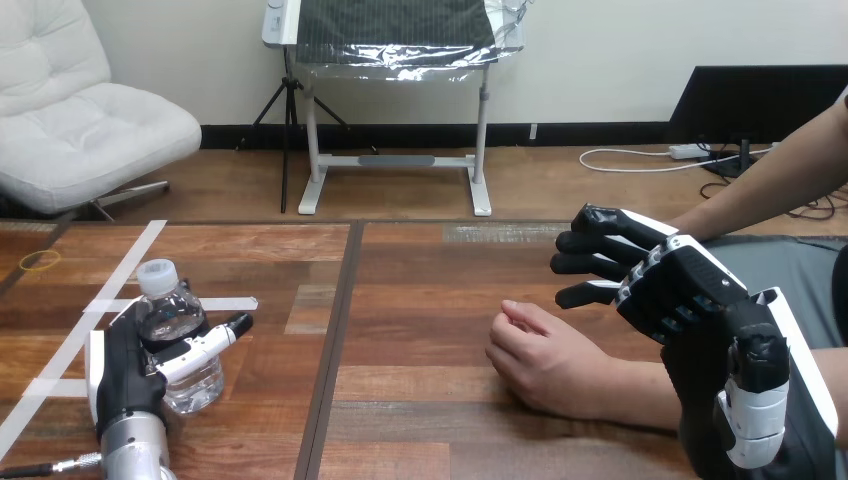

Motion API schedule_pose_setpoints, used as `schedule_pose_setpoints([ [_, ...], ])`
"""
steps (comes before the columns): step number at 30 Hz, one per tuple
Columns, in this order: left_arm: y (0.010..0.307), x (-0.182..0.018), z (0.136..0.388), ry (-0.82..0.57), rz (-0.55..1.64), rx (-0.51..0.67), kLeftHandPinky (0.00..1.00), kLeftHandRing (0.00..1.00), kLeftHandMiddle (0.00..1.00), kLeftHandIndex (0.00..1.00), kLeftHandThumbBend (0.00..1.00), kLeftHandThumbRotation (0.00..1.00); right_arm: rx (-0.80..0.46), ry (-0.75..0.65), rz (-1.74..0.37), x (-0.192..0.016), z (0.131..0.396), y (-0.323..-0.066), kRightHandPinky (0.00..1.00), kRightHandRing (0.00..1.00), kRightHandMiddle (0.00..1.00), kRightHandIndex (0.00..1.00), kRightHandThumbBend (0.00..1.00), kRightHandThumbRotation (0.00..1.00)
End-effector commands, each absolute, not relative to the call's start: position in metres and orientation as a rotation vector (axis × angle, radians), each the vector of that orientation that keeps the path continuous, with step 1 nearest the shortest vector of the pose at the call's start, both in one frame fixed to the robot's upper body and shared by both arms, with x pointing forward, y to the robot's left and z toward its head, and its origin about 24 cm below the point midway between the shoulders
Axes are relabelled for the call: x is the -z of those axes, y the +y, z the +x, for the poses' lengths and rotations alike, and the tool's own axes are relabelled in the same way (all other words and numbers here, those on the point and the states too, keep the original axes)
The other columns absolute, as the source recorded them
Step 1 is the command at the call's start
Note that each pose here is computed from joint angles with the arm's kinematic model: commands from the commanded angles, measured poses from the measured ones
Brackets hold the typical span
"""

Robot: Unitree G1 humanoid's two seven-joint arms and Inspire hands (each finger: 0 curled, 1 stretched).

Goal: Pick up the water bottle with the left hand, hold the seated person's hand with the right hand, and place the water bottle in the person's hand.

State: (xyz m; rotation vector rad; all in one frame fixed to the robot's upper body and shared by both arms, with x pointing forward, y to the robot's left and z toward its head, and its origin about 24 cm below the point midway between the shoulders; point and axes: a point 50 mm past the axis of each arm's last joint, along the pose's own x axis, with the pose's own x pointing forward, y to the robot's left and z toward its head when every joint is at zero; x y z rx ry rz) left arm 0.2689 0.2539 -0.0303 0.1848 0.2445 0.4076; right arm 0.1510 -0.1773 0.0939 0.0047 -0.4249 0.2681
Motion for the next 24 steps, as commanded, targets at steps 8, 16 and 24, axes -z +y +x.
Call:
schedule_pose_setpoints([
  [8,0.246,0.002,0.291,0.109,0.237,-0.393,0.3,0.34,0.39,0.45,0.61,0.0,-0.303,-0.53,-0.009,-0.114,0.156,-0.175,0.63,0.73,0.76,0.77,0.92,0.97],
  [16,0.246,-0.001,0.29,0.078,0.242,-0.39,0.3,0.34,0.39,0.44,0.6,0.0,-0.302,-0.52,-0.013,-0.112,0.157,-0.175,0.63,0.74,0.76,0.77,0.92,0.97],
  [24,0.244,-0.009,0.289,0.016,0.237,-0.377,0.29,0.34,0.39,0.44,0.6,0.0,-0.311,-0.515,-0.011,-0.109,0.16,-0.177,0.64,0.74,0.76,0.78,0.89,0.95],
])
